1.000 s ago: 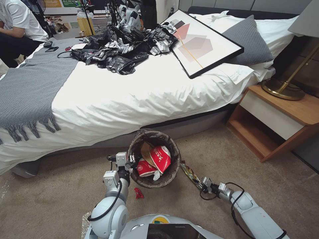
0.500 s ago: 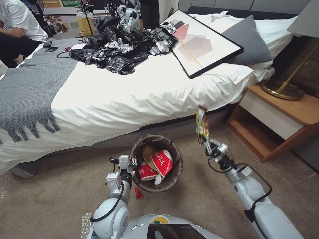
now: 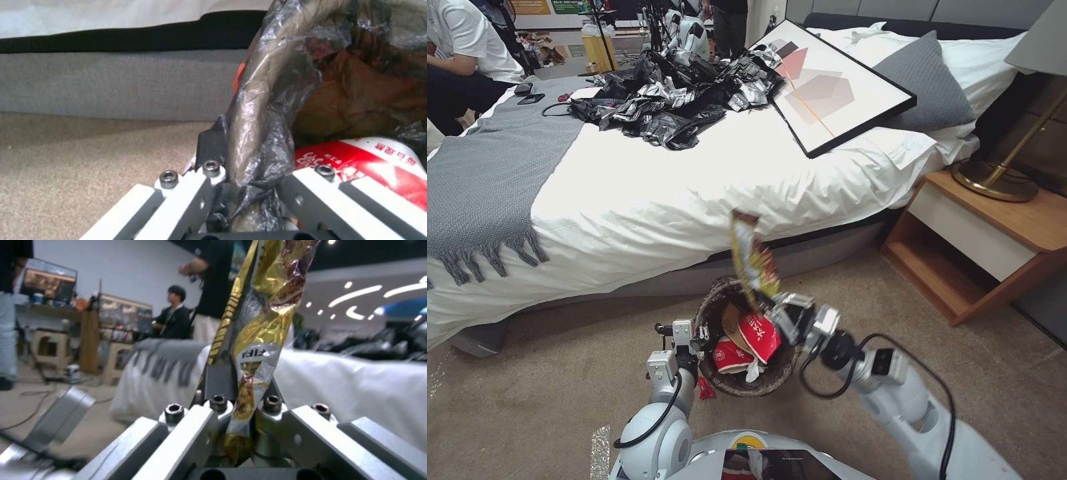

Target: Pick up the trash bin, then pick up the garbage from the floor and place it into the trash bin.

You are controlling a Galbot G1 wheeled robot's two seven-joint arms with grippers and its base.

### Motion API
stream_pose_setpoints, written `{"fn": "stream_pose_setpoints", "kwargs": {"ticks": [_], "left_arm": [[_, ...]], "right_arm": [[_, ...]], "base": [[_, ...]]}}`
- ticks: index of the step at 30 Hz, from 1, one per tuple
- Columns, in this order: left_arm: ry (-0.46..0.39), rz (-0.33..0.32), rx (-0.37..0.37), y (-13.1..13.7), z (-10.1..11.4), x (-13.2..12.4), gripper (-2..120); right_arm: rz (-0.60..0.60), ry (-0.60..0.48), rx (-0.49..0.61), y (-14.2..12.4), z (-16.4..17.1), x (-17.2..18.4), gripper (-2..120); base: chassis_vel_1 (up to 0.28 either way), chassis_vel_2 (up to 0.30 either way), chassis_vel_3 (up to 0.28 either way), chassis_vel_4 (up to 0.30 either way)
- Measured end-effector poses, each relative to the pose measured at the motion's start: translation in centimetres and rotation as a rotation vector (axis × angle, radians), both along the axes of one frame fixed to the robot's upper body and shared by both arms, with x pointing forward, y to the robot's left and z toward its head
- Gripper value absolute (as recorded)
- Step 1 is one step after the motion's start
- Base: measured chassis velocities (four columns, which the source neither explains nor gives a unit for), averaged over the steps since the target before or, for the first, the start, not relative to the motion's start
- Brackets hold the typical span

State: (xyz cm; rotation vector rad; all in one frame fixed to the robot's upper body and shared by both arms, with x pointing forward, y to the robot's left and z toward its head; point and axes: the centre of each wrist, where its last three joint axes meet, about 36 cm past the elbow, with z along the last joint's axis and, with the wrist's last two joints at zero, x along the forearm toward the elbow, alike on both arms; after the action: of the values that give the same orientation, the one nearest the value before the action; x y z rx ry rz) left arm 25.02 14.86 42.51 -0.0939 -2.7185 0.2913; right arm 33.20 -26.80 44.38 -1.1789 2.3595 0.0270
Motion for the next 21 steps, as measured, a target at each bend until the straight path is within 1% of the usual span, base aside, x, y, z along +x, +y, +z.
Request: {"fn": "stream_pose_setpoints", "kwargs": {"ticks": [1,2,3,5,6,7,8,9,10,11,12,13,15,21], "left_arm": [[0.007,-0.004,-0.004,-0.1,0.0,-0.1,3],[0.023,-0.009,-0.011,-0.2,-0.1,-0.2,3],[0.023,-0.009,-0.011,-0.2,-0.1,-0.2,3],[0.031,-0.01,-0.01,-0.1,-0.1,-0.2,3],[0.034,-0.01,-0.009,-0.1,-0.1,-0.2,3],[0.034,-0.01,-0.009,-0.1,-0.1,-0.2,3],[0.034,-0.01,-0.009,-0.1,-0.1,-0.2,3],[0.033,-0.009,-0.008,-0.1,0.0,-0.2,3],[0.033,-0.008,-0.008,0.0,0.1,-0.2,3],[0.033,-0.008,-0.008,0.0,0.1,-0.2,3],[0.032,-0.006,-0.007,0.0,0.1,-0.2,3],[0.032,-0.006,-0.007,0.0,0.1,-0.2,3],[0.027,-0.005,-0.008,0.0,0.3,-0.1,3],[0.02,-0.001,-0.008,0.1,0.6,0.0,3]], "right_arm": [[0.037,0.012,-0.009,1.1,-0.1,-0.5,0],[0.101,0.05,-0.024,3.0,-1.0,-1.6,0],[0.101,0.05,-0.024,3.0,-1.0,-1.6,0],[0.149,0.093,-0.04,4.5,-2.1,-2.5,0],[0.171,0.122,-0.06,5.2,-3.3,-2.9,0],[0.171,0.122,-0.06,5.2,-3.3,-2.9,0],[0.18,0.139,-0.072,5.6,-4.0,-3.1,0],[0.193,0.172,-0.094,5.9,-5.5,-3.5,0],[0.197,0.192,-0.107,6.0,-6.4,-3.8,0],[0.197,0.192,-0.107,6.0,-6.4,-3.8,0],[0.199,0.215,-0.124,6.0,-7.7,-4.0,0],[0.199,0.215,-0.124,6.0,-7.7,-4.0,0],[0.191,0.246,-0.153,5.6,-9.6,-4.2,0],[0.159,0.262,-0.191,4.3,-11.2,-3.8,0]], "base": [[0.0,0.0,0.0,0.0],[0.0,0.0,0.0,0.0],[0.0,0.0,0.0,0.0],[0.0,0.0,0.0,0.0],[0.0,0.0,0.0,0.0],[0.0,0.0,0.0,0.0],[0.0,0.0,0.0,0.0],[0.0,0.0,0.0,0.0],[0.0,0.0,0.0,0.0],[0.0,0.0,0.0,0.0],[0.0,0.0,0.0,0.0],[0.0,0.0,0.0,0.0],[0.0,0.0,0.0,0.0],[0.0,0.0,0.0,0.0]]}}
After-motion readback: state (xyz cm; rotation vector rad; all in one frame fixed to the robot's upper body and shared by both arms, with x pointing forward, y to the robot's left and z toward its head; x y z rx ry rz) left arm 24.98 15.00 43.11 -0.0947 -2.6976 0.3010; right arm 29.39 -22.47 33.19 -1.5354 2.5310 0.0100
